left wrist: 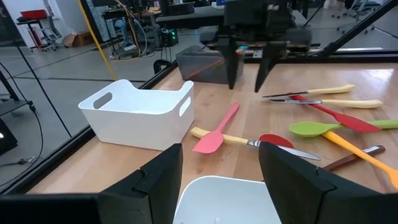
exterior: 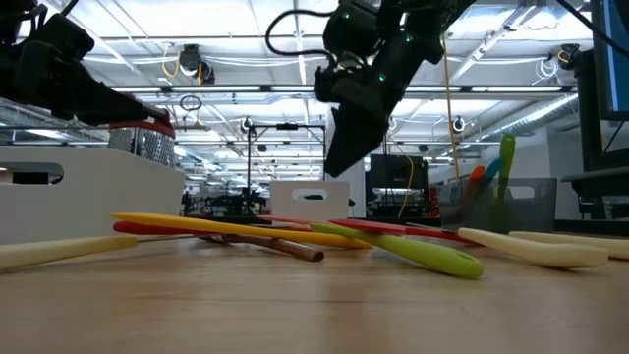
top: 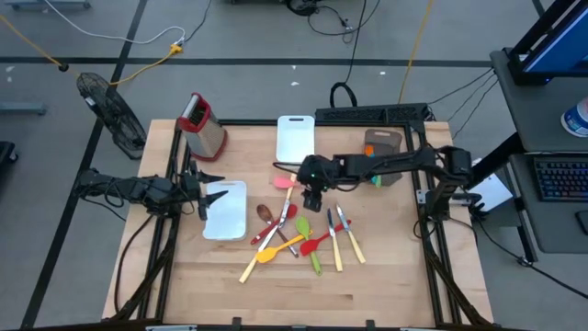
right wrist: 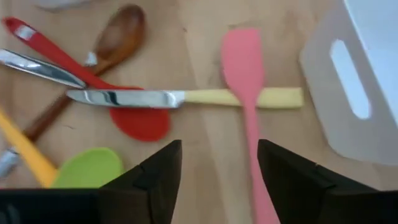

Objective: Pick & Place Kitchen Items
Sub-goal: Put the pink spatula into the black bin

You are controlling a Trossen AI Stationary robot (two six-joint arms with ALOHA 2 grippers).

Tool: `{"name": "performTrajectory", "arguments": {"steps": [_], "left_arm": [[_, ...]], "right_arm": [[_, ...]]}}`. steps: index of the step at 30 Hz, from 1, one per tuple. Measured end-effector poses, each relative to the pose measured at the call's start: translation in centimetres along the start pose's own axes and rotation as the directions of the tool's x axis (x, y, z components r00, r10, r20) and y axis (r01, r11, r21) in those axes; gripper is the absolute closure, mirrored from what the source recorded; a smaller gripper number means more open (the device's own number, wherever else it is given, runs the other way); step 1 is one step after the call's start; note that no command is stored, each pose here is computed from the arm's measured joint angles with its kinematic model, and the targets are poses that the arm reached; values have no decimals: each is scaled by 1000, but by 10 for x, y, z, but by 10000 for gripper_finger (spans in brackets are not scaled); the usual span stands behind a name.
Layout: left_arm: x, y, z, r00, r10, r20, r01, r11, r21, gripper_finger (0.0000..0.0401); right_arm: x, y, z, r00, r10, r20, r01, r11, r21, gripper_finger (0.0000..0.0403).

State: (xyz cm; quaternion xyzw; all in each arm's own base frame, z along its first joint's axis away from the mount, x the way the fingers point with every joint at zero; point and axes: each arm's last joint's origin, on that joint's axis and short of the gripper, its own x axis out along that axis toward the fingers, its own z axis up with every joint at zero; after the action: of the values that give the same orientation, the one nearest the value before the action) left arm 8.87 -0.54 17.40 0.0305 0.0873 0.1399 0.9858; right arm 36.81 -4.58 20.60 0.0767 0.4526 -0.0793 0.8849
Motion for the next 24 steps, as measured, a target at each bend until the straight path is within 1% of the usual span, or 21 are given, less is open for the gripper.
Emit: {"name": "performTrajectory", "arguments": {"steps": [7,11,13,15,20,24], "left_arm": [[0,0,0,1000,1,0,-1,1000,0,183],[0,0,0,1000,1,-1,-1,1000,5,183],[0,0,0,1000,0,-1,0,1000,5,183],[0,0,0,1000,0,-1,0,1000,5,183],[0,0,0,1000,1,-1,-1,1000,9,183],[0,0,0,1000,1,-1,-1,1000,11,183]], "right_arm": [[8,-15,-1,1000,-18,-18,18,999,32,171],[16,-15,-2,1000,2,-20,-2,1000,10,161],[19,-15,-5,999,9,-43,-8,1000,10,159],[19,-14,-4,999,29,-35,-28,1000,10,159],[18,-14,-4,999,22,-34,-22,1000,-7,164],[18,-17,-3,999,23,-32,-23,1000,12,163]]}}
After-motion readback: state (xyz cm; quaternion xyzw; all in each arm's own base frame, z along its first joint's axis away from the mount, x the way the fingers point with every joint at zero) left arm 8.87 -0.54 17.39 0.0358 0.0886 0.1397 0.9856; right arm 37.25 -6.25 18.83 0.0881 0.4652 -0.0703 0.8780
